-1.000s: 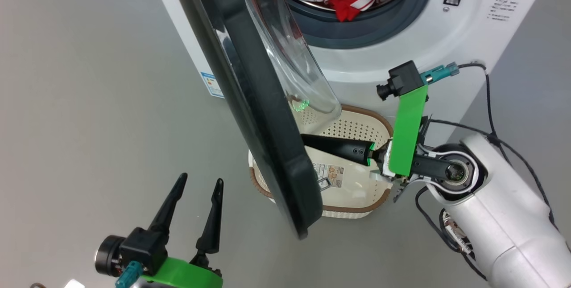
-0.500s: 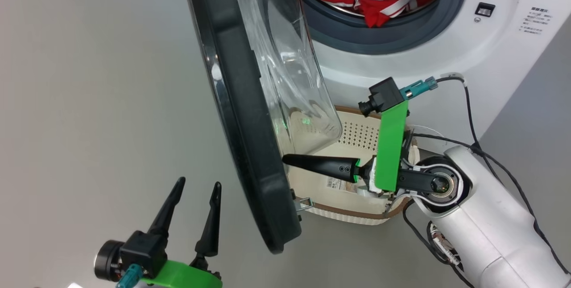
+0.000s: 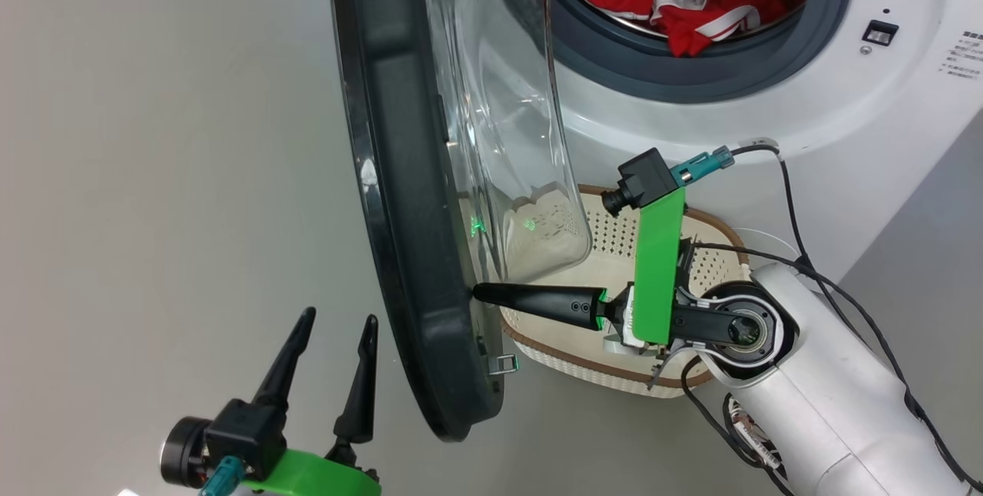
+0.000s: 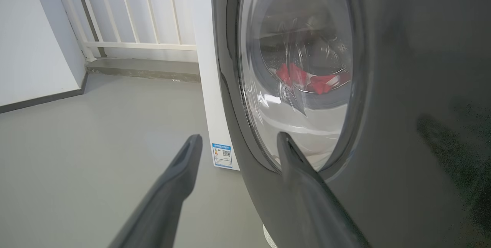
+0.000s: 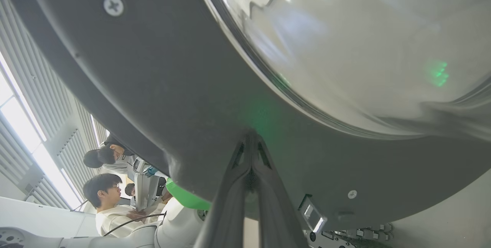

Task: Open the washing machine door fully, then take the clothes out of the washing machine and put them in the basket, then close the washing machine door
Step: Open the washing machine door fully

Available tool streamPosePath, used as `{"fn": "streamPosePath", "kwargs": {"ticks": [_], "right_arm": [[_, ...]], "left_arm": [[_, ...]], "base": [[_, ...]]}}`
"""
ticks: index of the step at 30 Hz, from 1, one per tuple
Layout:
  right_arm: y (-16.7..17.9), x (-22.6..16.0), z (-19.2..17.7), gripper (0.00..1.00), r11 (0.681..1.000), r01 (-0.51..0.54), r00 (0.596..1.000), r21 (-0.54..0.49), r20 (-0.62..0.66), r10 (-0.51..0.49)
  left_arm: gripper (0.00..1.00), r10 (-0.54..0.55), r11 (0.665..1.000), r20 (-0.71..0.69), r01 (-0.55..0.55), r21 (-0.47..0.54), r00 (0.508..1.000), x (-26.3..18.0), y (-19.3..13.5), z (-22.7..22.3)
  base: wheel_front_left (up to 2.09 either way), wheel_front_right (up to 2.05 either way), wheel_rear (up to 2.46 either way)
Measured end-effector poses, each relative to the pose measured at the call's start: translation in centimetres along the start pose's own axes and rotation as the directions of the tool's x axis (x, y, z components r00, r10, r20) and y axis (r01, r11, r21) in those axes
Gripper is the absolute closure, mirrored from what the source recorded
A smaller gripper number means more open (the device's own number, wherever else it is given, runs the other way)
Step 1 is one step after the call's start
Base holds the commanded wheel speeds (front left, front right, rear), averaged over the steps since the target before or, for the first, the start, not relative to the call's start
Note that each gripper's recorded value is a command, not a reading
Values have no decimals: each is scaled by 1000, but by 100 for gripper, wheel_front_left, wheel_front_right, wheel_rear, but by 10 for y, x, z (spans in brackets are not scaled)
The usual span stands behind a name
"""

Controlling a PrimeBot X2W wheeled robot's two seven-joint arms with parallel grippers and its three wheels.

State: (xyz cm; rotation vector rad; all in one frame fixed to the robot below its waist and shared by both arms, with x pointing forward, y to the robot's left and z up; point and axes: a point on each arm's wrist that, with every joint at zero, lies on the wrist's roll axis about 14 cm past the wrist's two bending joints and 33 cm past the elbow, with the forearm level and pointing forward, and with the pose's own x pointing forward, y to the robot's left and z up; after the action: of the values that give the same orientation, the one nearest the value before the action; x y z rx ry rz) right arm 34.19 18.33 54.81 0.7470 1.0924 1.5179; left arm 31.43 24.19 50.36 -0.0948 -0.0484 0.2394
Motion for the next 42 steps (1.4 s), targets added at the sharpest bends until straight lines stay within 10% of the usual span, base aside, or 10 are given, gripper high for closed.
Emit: {"fn": "streamPosePath", "kwargs": {"ticks": [16, 19, 21, 32, 42], "right_arm": [[6, 5, -2, 98, 1000, 1, 1000, -20, -3, -1], [1, 2, -4, 51, 1000, 19, 1000, -11, 21, -19], [-4, -2, -7, 1, 999, 36, 999, -2, 36, -35], [-29, -39, -3, 0, 990, 136, 966, 46, 215, -143], [-68, -93, 3, 0, 940, 338, 847, 38, 422, -322]], "left_arm": [[0, 17, 1000, 9, -17, -1, 1000, -3, 5, 3], [0, 14, 1000, 10, -14, -3, 1000, -3, 5, 3], [0, 13, 1000, 11, -13, -5, 1000, -2, 4, 3], [0, 25, 1000, 28, -24, -18, 999, -2, 11, 6], [0, 21, 999, 15, -21, -34, 1000, -8, 10, 0]], "base": [[0, 0, 0], [0, 0, 0], [0, 0, 0], [0, 0, 0], [0, 0, 0]]}}
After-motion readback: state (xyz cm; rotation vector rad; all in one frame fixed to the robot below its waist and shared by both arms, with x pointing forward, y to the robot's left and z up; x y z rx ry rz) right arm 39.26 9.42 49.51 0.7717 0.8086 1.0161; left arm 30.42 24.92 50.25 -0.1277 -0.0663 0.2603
